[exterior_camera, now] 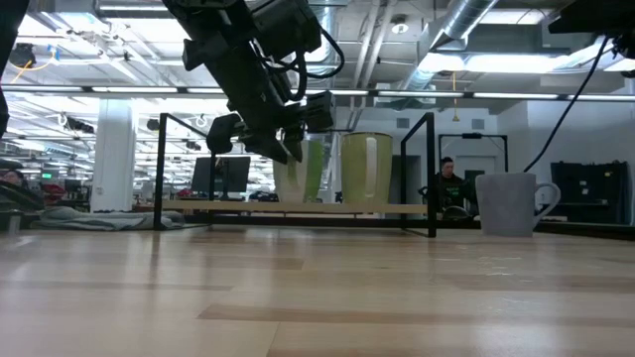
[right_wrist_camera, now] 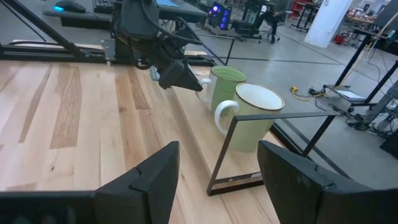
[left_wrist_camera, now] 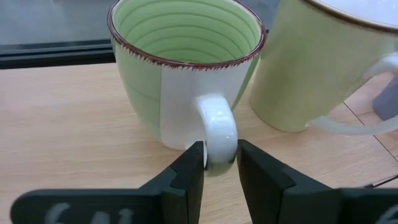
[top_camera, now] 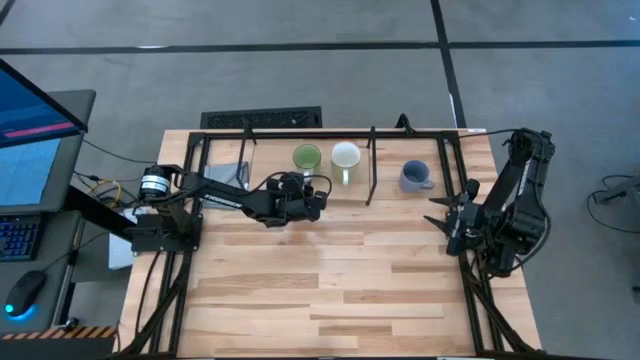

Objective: Stack small to large cups/mugs on shelf
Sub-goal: Put the green mug on the shelf, then put the blue mug on the shelf

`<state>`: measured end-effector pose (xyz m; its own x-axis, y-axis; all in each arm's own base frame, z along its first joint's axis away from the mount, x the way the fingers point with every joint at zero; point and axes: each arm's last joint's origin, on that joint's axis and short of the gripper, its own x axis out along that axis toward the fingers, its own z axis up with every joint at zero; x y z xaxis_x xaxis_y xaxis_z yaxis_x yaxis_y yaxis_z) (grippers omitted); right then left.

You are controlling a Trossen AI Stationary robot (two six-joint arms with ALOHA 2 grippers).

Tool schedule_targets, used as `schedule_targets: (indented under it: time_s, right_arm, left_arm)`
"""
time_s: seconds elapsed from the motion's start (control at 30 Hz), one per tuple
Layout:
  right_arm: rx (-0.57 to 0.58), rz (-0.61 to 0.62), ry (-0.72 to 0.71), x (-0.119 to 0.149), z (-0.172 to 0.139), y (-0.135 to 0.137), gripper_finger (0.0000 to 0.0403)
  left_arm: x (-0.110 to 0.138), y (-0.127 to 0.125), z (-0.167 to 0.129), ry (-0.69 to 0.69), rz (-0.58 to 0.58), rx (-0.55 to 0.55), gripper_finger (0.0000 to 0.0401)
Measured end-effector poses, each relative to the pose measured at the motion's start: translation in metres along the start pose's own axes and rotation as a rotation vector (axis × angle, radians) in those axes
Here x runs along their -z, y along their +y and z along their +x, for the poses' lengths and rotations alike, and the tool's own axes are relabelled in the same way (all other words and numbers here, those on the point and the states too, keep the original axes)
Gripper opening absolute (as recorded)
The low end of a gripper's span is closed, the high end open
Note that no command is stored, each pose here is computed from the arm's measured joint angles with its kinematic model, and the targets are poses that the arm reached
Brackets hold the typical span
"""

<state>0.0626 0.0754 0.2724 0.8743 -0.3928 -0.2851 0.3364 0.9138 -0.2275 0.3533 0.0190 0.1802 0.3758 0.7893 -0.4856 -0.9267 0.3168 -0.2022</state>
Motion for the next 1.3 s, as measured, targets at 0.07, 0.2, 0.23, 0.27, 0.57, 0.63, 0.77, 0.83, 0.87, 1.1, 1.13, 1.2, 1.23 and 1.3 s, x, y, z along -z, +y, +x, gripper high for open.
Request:
schedule_targets:
  time_s: [0.07,0.2,0.23,0.27,0.57,0.63,0.77,0.83,0.87,1.1,1.13,1.2,1.23,1.3]
  right_arm:
    - [0.000,0.000,0.000,0.000,0.000,0.000,0.0240]
    - [0.000,0.000,0.000,0.000,0.000,0.000,0.0240]
    - [0.000,0.000,0.000,0.000,0.000,0.000,0.0240]
    - [0.000,0.000,0.000,0.000,0.000,0.000,0.0240]
    - [0.000,0.000,0.000,0.000,0.000,0.000,0.0240]
    - [0.000,0.000,0.000,0.000,0.000,0.000,0.0240]
    - [0.000,0.000,0.000,0.000,0.000,0.000,0.0240]
    - [0.000,0.000,0.000,0.000,0.000,0.000,0.0240]
    - [0.000,0.000,0.000,0.000,0.000,0.000,0.0240]
    - [0.000,0.000,0.001,0.000,0.000,0.000,0.0240]
    - [0.000,0.001,0.001,0.000,0.000,0.000,0.0240]
    - [-0.002,0.005,0.001,0.000,0.000,0.000,0.0240]
    - [-0.003,0.009,0.001,0.000,0.000,0.001,0.0240]
    - [-0.006,0.018,0.001,0.000,0.000,0.001,0.0240]
  left_arm:
    - [0.000,0.000,0.000,-0.001,0.002,-0.001,0.0099]
    - [0.000,0.000,0.000,-0.003,0.003,-0.002,0.0143]
    - [0.000,0.000,0.000,-0.003,0.009,-0.002,0.0156]
    - [0.000,0.000,0.000,-0.003,0.016,-0.002,0.0170]
    - [0.000,-0.001,0.000,-0.007,0.065,0.002,0.0242]
    - [0.000,-0.001,0.000,-0.008,0.065,0.001,0.0246]
    - [0.000,-0.001,-0.001,-0.006,0.062,0.003,0.0247]
    - [0.001,-0.001,-0.002,-0.005,0.065,0.007,0.0248]
    - [0.002,-0.002,-0.003,-0.005,0.067,0.010,0.0248]
    - [0.007,-0.005,-0.011,0.000,0.099,0.029,0.0248]
    - [0.008,-0.004,-0.012,0.003,0.107,0.027,0.0248]
    - [0.010,-0.003,-0.013,0.011,0.111,0.019,0.0248]
    - [0.011,-0.002,-0.014,0.017,0.110,0.012,0.0248]
    - [0.014,0.000,-0.015,0.039,0.105,0.002,0.0248]
